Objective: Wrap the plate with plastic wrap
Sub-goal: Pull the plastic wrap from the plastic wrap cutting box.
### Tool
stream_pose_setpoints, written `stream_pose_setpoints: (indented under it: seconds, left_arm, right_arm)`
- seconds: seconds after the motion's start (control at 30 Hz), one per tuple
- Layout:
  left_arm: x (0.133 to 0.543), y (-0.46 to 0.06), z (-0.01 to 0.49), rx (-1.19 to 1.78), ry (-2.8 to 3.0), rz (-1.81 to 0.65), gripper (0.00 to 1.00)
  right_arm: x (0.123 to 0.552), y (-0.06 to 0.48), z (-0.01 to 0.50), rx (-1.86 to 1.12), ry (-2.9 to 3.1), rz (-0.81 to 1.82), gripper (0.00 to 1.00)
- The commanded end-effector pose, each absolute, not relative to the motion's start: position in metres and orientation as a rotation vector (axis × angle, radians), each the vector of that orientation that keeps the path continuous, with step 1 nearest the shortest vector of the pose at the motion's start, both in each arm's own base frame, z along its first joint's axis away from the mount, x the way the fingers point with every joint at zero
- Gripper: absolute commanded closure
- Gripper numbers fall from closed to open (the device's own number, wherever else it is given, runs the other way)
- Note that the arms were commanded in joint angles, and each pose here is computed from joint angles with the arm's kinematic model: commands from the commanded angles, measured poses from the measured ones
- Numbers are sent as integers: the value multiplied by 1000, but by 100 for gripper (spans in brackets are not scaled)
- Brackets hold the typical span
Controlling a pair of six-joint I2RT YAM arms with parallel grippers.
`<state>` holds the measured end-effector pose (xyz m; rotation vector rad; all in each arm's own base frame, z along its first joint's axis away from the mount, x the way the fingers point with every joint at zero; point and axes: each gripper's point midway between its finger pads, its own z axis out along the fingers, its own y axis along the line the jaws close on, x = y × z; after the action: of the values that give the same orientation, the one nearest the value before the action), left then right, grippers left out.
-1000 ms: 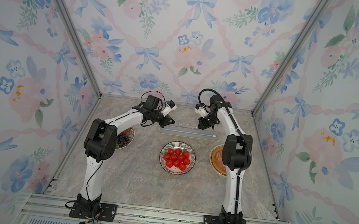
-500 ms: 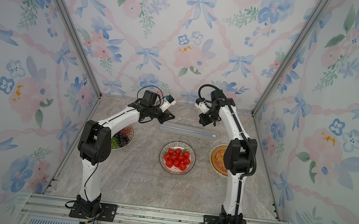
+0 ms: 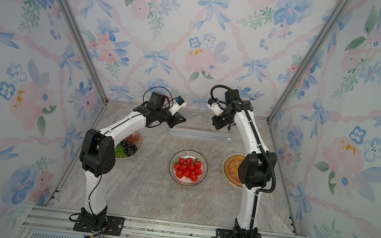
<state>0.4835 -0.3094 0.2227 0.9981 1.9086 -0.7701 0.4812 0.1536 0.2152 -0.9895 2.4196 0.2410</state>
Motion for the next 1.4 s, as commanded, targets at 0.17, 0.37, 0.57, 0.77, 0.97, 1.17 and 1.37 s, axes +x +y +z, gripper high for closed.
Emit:
stream_pose_setpoints:
  seconds: [0.17, 0.37, 0.57, 0.77, 0.97, 1.17, 1.37]
  left_arm:
    - [479, -308, 285, 988, 1774, -764, 100]
    - [479, -308, 298, 977, 1753, -762, 100]
    - [476, -307, 317, 969, 1719, -758, 100]
    - [473, -304, 330, 962, 1697, -746, 100]
    - [471, -301, 342, 952, 1680, -725, 100]
    - [469, -302, 350, 954, 1661, -730, 100]
    - [469, -301, 353, 950, 1658, -726, 100]
  right_arm:
    - [477, 158, 275, -978, 2283, 196, 100]
    - [474, 160, 291, -990, 2240, 161, 100]
    - [472, 161, 308, -988, 2194, 123, 100]
    - [470, 164, 321, -991, 2158, 91, 100]
    - [472, 165, 334, -964, 2136, 70, 100]
    - [470, 167, 340, -965, 2123, 58, 100]
    - [469, 169, 345, -962, 2112, 49, 100]
